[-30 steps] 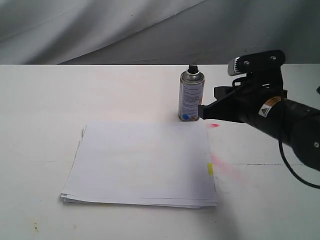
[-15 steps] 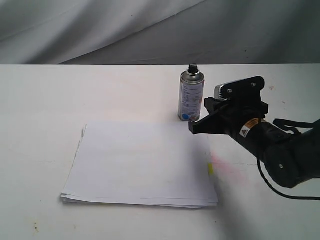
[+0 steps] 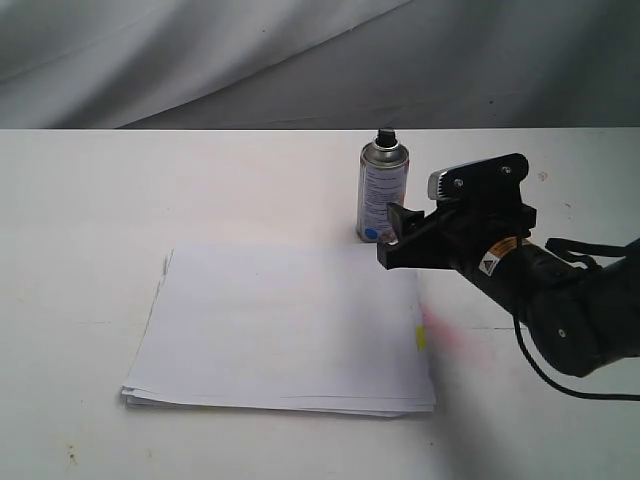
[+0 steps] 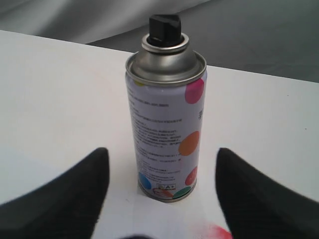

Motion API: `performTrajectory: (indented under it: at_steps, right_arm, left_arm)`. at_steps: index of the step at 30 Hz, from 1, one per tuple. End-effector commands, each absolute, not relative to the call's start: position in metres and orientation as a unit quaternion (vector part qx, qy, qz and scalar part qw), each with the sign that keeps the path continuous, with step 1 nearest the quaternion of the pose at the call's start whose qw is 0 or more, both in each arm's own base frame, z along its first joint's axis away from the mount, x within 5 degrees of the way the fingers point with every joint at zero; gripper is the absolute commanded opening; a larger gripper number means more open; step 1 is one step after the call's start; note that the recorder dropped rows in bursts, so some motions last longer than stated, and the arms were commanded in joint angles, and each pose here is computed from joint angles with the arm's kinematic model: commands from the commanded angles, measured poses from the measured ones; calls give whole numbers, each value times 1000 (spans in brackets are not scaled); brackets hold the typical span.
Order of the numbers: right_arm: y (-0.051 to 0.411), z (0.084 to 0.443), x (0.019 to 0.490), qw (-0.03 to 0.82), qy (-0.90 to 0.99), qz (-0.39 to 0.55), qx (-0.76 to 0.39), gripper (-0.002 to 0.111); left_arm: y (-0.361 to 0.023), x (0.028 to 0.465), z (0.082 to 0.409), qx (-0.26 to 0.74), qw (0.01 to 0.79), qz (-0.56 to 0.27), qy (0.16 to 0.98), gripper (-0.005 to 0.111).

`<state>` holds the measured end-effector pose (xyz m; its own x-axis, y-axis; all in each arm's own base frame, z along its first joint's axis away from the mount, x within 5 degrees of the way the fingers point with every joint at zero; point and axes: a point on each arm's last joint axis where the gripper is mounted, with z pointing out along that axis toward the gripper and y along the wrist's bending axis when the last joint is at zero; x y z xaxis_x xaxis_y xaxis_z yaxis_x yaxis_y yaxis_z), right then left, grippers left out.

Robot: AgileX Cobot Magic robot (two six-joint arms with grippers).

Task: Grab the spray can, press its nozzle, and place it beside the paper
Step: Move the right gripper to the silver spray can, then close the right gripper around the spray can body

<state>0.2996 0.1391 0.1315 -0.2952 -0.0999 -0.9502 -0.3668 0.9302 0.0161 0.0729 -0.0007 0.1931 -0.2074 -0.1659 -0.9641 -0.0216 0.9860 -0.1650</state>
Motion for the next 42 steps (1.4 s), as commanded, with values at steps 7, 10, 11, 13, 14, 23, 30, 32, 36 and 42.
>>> performTrajectory:
  at_steps: [7, 10, 11, 13, 14, 23, 30, 32, 36, 42]
  right_arm:
    - [141, 132, 299, 580, 791, 120, -155, 77]
    - [144, 133, 305, 585, 787, 121, -153, 77]
    - [145, 131, 308, 585, 787, 121, -152, 77]
    - [148, 125, 315, 583, 789, 120, -151, 77]
    - [150, 122, 318, 582, 790, 120, -151, 77]
    - [167, 97, 363, 605, 776, 119, -136, 77]
    - [173, 86, 384, 604, 777, 118, -133, 77]
    - [173, 85, 384, 606, 775, 118, -133, 77]
    - [173, 80, 384, 599, 780, 117, -134, 76]
    - [173, 79, 383, 593, 785, 116, -135, 63]
  left_arm:
    - [-1, 72, 192, -59, 627, -60, 775, 0]
    - [-1, 72, 192, -59, 627, -60, 775, 0]
    - [-1, 72, 192, -59, 627, -60, 775, 0]
    - [-1, 72, 192, -59, 627, -60, 775, 0]
    - [-1, 72, 192, -59, 627, -60, 775, 0]
    - [-1, 72, 192, -59, 627, -60, 775, 0]
    - [-1, 72, 192, -59, 627, -60, 775, 0]
    - [-1, 72, 192, -59, 627, -60, 775, 0]
    - [-1, 72, 192, -59, 627, -60, 775, 0]
    - [-1, 72, 192, -59, 627, -60, 775, 0]
